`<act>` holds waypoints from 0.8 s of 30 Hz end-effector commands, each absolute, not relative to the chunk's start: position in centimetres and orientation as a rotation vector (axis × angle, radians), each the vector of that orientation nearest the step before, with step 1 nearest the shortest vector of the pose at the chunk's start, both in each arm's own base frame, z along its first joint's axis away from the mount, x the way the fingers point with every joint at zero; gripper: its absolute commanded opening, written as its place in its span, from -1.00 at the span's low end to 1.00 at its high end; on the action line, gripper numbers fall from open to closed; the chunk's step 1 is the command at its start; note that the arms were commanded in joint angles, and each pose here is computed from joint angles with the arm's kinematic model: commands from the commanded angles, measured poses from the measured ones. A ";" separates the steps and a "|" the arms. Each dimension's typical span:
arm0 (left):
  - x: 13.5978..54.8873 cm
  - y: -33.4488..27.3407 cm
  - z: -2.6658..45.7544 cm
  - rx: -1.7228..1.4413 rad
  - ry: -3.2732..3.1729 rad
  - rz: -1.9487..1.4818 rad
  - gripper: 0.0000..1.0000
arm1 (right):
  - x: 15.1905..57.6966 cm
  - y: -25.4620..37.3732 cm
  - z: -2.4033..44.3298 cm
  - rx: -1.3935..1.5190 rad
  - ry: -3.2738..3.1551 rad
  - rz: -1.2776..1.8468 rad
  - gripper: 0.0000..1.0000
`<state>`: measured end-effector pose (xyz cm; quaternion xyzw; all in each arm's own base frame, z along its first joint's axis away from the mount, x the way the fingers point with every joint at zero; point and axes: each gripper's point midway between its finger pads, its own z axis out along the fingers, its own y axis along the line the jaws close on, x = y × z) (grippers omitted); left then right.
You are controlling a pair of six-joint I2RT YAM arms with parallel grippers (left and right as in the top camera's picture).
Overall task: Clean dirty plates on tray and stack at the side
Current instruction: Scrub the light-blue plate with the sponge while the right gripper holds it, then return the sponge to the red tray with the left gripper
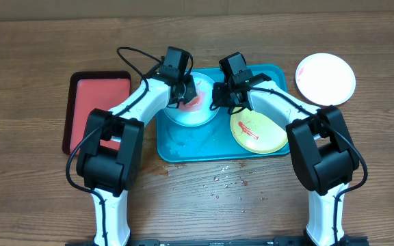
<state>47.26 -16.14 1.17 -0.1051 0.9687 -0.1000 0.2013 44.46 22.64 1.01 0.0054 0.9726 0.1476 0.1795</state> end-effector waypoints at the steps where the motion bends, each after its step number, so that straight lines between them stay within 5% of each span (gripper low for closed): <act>1: 47.1 -8.9 -1.1 -0.422 2.714 0.042 -0.91 | 44.9 21.1 0.7 0.052 2.748 0.343 -0.93; 16: 47.2 -7.3 10.0 -0.463 2.534 0.002 -0.92 | 45.0 21.2 0.7 0.046 2.742 0.344 -0.93; 24: 44.2 -1.3 12.5 -0.762 2.506 0.090 -0.92 | 45.0 21.4 1.6 -0.001 2.724 0.349 -0.93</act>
